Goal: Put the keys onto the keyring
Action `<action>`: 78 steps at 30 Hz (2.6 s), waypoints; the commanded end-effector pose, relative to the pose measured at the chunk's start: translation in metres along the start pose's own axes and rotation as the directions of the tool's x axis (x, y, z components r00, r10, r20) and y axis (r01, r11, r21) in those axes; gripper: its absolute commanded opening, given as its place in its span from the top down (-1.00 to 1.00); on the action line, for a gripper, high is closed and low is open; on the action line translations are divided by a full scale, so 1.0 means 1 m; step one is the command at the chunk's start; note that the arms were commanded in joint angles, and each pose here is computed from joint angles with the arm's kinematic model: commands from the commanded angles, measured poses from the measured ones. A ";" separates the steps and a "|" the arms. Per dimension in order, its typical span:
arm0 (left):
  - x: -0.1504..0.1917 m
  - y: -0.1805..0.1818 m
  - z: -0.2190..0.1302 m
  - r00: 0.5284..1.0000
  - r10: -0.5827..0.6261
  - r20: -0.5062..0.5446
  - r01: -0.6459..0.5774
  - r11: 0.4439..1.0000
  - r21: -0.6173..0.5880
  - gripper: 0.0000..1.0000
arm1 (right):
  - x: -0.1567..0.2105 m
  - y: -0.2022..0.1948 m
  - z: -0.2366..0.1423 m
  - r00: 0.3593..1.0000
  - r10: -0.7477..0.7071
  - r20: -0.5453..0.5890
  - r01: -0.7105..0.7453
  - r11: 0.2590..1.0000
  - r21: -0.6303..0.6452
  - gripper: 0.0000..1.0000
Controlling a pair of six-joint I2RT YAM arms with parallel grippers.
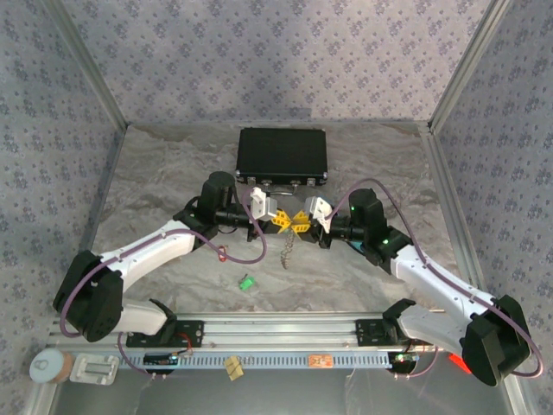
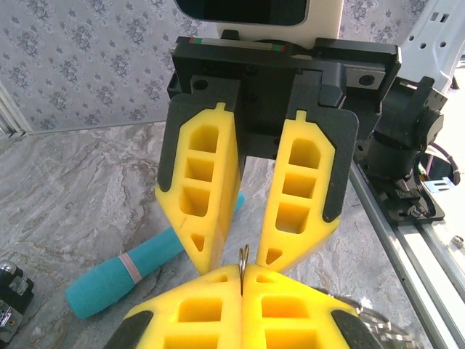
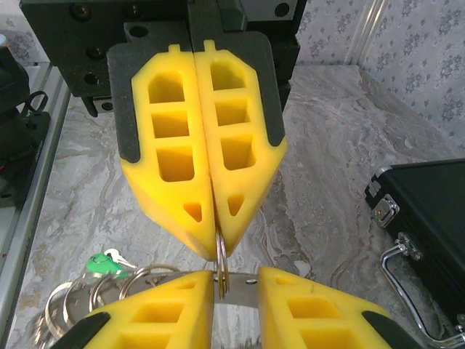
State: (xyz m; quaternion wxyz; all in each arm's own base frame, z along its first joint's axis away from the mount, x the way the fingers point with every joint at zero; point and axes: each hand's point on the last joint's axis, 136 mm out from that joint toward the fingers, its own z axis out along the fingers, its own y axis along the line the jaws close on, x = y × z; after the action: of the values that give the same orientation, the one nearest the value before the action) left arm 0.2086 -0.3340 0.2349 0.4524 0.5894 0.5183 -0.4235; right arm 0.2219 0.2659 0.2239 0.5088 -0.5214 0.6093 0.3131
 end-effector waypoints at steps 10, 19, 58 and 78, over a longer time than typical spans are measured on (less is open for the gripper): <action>-0.018 0.001 -0.003 0.997 0.069 0.041 -0.069 0.998 -0.006 1.00 | -0.023 -0.002 0.001 0.999 -0.018 0.034 0.018 1.000 -0.015 1.00; 0.001 0.009 -0.011 0.998 0.029 -0.064 -0.036 0.993 -0.108 0.30 | 0.002 -0.007 -0.004 0.966 0.009 -0.260 -0.006 1.000 0.013 1.00; 0.023 -0.007 -0.011 0.998 -0.023 -0.065 0.019 0.999 -0.049 0.63 | -0.042 0.001 0.024 0.935 -0.080 -0.345 0.065 0.996 -0.055 1.00; 0.022 -0.003 -0.019 0.998 -0.032 -0.047 0.028 0.997 -0.078 0.51 | -0.009 0.004 0.015 0.880 -0.115 -0.461 0.092 0.993 -0.073 1.00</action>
State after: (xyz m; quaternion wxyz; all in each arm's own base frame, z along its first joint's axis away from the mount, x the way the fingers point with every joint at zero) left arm 0.2139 -0.3117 0.2048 0.4428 0.5704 0.5743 -0.3856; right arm 0.2240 0.2873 0.2241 0.3520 -0.6157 0.6826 0.1765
